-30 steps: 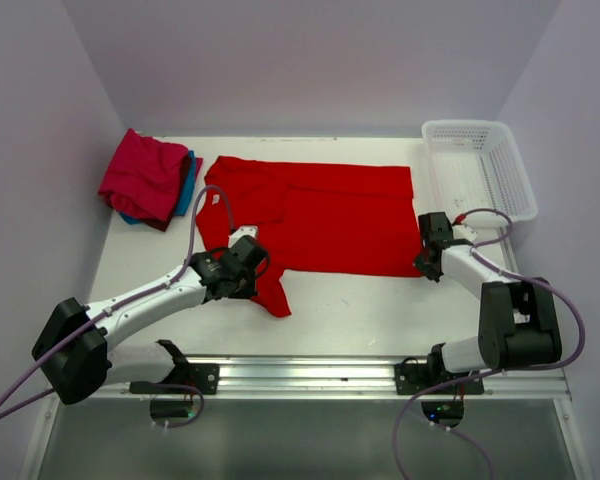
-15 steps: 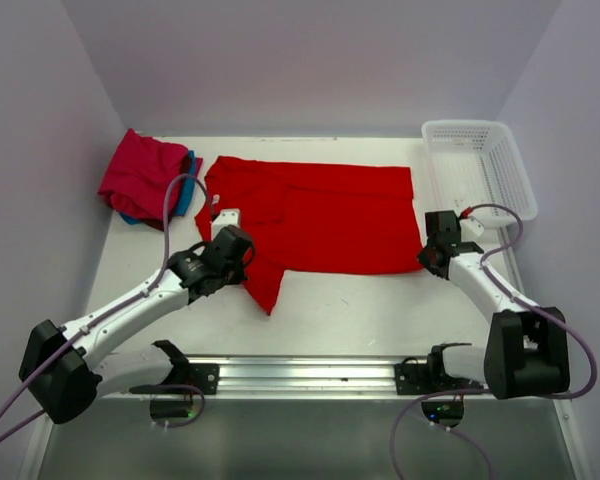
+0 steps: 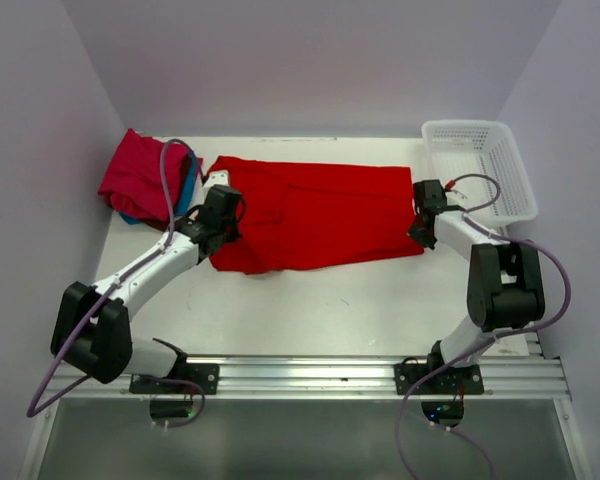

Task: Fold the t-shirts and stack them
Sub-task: Fold the other side of the tshirt into a rectangle, then rotate the tshirt 90 degrees

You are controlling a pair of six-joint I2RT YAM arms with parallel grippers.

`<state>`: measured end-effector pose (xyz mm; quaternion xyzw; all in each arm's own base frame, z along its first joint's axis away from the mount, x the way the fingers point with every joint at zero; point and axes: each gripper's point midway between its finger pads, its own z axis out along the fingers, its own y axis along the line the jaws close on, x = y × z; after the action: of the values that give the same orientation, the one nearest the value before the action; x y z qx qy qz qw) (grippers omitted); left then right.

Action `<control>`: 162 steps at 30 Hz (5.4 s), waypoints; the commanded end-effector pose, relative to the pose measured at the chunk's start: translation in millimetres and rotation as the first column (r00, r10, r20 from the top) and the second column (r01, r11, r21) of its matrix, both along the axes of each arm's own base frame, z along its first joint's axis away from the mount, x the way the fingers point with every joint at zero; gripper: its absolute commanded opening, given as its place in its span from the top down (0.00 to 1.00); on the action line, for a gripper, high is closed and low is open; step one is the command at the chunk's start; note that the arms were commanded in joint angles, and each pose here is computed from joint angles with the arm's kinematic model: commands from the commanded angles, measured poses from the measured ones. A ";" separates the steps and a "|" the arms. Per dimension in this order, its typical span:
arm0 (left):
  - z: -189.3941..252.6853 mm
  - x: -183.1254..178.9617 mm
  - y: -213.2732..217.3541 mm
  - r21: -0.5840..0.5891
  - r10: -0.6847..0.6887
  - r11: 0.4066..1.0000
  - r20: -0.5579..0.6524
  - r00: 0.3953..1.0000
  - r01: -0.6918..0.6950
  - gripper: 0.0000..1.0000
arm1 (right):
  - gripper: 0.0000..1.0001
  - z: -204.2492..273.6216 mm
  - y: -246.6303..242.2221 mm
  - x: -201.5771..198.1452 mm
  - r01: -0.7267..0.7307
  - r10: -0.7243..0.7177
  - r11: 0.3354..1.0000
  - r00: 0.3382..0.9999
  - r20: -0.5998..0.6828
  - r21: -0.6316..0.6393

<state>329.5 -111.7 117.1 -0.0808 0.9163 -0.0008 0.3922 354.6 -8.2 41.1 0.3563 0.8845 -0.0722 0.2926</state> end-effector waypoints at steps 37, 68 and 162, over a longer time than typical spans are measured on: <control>82.8 148.4 80.2 -0.079 0.231 0.973 0.225 0.947 -0.218 1.00 | 1.00 27.8 -35.8 100.6 0.027 -0.020 0.993 0.998 0.060 -0.118; 51.6 182.0 85.6 -0.065 0.237 0.971 0.153 0.959 -0.230 1.00 | 1.00 14.0 -20.5 166.3 -0.029 0.034 0.998 0.995 0.092 -0.054; -110.2 232.6 35.7 -0.508 0.132 0.845 -0.103 0.986 -0.166 1.00 | 1.00 -34.6 171.4 -157.9 -0.695 0.752 0.658 0.621 -0.221 0.290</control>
<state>560.5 -84.4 23.7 -0.2480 0.8788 -0.2188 0.3441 239.3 166.0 14.8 -0.0204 0.9811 0.0824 0.1736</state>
